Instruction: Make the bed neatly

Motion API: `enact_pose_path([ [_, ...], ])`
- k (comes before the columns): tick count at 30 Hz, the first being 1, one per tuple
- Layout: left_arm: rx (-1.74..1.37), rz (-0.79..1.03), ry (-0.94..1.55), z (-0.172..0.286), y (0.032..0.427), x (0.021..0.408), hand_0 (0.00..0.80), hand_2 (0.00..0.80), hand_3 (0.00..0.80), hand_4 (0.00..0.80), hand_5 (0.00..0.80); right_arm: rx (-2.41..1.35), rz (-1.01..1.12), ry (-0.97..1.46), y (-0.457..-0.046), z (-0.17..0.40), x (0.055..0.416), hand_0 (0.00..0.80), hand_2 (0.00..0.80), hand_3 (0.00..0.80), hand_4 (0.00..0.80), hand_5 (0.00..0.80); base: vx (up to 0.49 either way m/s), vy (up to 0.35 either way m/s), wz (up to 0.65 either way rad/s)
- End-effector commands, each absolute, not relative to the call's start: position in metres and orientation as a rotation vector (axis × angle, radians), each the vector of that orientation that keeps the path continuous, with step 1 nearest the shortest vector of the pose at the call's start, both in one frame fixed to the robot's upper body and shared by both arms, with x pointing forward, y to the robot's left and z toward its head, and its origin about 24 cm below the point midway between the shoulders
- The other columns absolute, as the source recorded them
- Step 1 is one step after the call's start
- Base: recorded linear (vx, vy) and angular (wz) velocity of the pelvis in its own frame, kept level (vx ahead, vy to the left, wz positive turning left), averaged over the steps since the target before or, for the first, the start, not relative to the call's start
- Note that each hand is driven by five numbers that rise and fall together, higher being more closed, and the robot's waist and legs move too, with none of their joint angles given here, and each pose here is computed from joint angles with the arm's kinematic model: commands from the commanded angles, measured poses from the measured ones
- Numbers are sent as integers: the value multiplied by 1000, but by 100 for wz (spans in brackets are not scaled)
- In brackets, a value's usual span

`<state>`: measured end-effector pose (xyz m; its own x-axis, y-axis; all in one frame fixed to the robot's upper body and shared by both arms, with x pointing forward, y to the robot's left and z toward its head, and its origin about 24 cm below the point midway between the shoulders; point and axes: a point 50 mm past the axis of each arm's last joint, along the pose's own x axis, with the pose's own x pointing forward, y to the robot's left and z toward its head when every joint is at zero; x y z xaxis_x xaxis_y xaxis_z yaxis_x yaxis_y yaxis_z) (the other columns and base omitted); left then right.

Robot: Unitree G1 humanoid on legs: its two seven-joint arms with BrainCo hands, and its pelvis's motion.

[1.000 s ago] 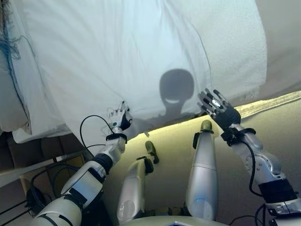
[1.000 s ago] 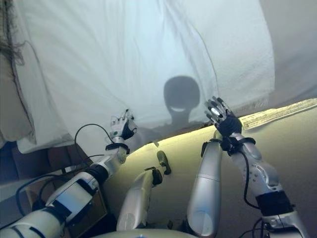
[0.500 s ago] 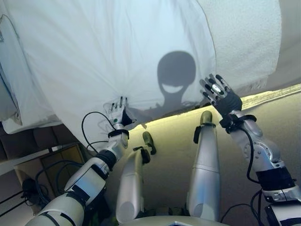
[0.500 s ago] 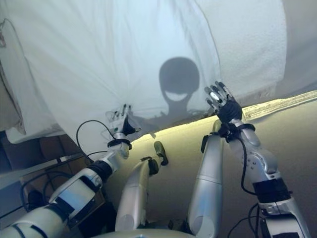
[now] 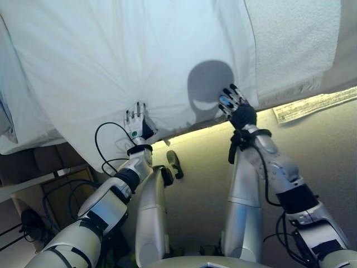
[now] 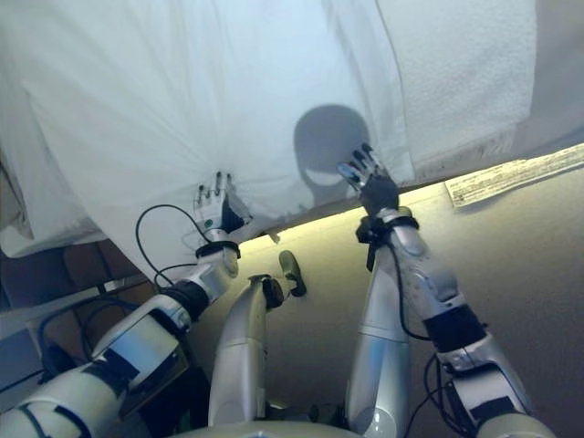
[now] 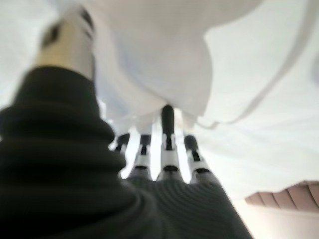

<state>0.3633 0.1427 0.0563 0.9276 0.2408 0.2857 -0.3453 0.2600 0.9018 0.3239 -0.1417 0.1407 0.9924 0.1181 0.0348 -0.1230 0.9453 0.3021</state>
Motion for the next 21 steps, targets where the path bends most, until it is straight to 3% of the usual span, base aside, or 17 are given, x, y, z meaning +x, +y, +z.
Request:
enact_pose_path([
  [1,1233,440,-1,53,153,365,800,800,800,800,800,322,152,-121,-123,169,326,0,0,0,0,0,30,67,-3],
  [13,1205,482,-28,65,156,371,800,800,800,800,800,316,174,-135,-114,180,327,0,0,0,0,0,-2,16,0],
  [21,1158,428,-7,50,156,364,800,800,800,800,800,332,167,-117,-109,167,319,0,0,0,0,0,33,11,-1],
])
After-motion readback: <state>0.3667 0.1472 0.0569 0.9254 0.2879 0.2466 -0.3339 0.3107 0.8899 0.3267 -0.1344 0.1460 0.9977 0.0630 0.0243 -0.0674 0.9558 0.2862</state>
